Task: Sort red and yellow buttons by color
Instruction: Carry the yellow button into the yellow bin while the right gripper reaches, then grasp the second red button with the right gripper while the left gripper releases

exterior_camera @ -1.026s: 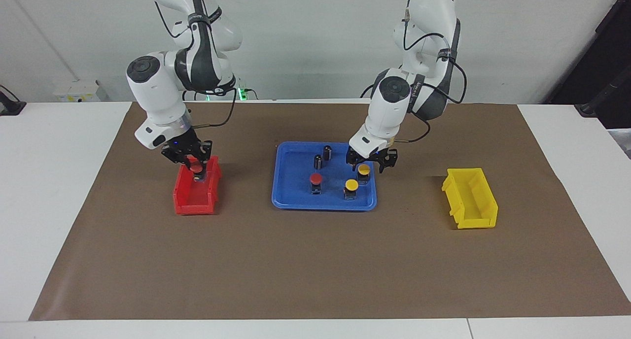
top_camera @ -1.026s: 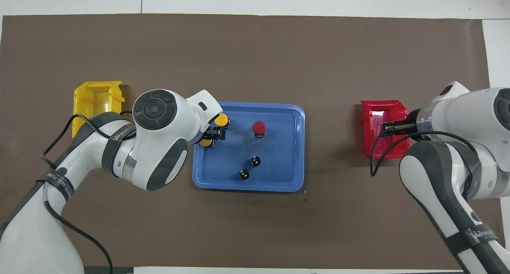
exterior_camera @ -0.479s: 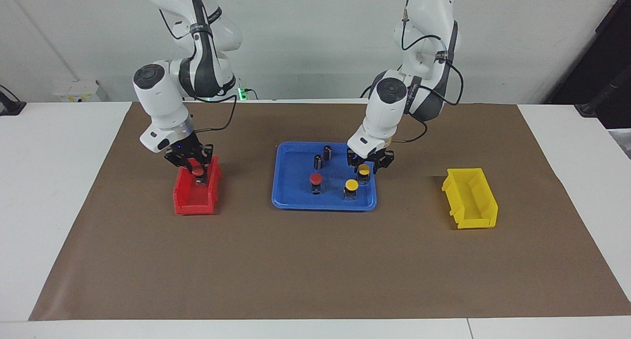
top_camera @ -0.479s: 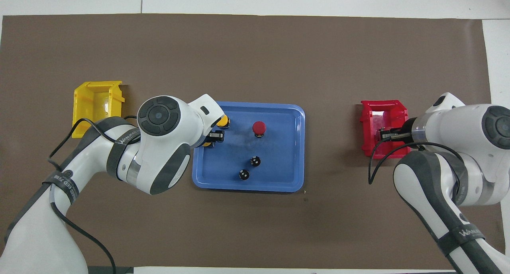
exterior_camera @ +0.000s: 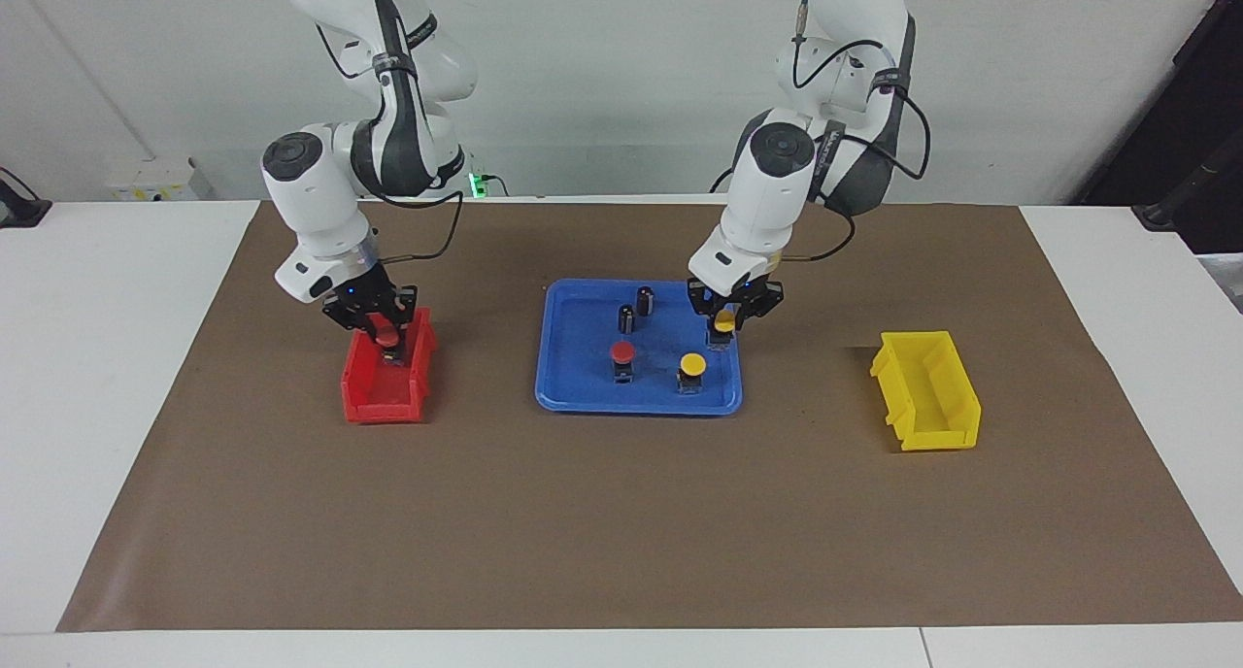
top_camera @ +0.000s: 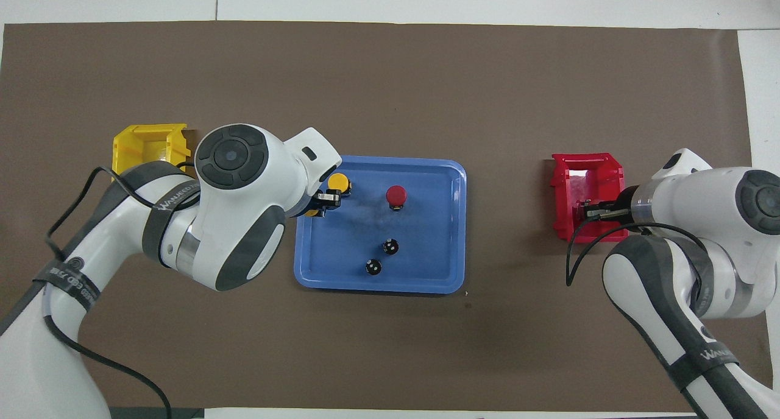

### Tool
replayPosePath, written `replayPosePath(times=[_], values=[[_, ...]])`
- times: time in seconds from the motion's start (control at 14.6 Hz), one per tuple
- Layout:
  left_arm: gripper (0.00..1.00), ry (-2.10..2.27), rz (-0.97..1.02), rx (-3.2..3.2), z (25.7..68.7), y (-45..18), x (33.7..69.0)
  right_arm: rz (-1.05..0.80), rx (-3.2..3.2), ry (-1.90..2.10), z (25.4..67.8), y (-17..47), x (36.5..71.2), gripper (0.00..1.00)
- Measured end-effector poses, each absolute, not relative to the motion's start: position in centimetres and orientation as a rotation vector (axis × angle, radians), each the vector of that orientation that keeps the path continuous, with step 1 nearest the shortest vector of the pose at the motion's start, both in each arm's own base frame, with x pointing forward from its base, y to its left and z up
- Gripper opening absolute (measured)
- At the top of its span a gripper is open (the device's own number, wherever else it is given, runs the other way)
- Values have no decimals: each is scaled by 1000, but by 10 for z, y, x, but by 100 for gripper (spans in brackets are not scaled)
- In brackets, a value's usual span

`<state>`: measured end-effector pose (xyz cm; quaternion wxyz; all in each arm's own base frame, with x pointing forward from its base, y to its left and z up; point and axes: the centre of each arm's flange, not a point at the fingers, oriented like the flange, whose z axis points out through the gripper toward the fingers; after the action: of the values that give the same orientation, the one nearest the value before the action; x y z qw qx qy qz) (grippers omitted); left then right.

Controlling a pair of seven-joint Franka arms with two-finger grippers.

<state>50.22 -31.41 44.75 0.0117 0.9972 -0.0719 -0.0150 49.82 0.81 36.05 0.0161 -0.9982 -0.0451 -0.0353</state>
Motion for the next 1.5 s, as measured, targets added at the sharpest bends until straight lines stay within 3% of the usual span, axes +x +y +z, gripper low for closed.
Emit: replayPosePath(times=[0.34, 0.41, 0.82, 1.09, 1.5], values=[[41, -258, -53, 3105, 515, -185, 554, -123, -3104, -142, 366, 8, 502, 55], [41, -259, -53, 3104, 520, -149, 562, -123, -3103, -143, 373, 9, 505, 63], [41, -251, -65, 3095, 533, -2, 578, -73, -3085, -116, 461, 30, 552, 69], [41, -219, -43, 3099, 509, 17, 582, -163, -3046, 104, 484, 164, 571, 79], [41, -248, 2, 3101, 440, 4, 582, -235, -3045, 183, 442, 310, 555, 89]])
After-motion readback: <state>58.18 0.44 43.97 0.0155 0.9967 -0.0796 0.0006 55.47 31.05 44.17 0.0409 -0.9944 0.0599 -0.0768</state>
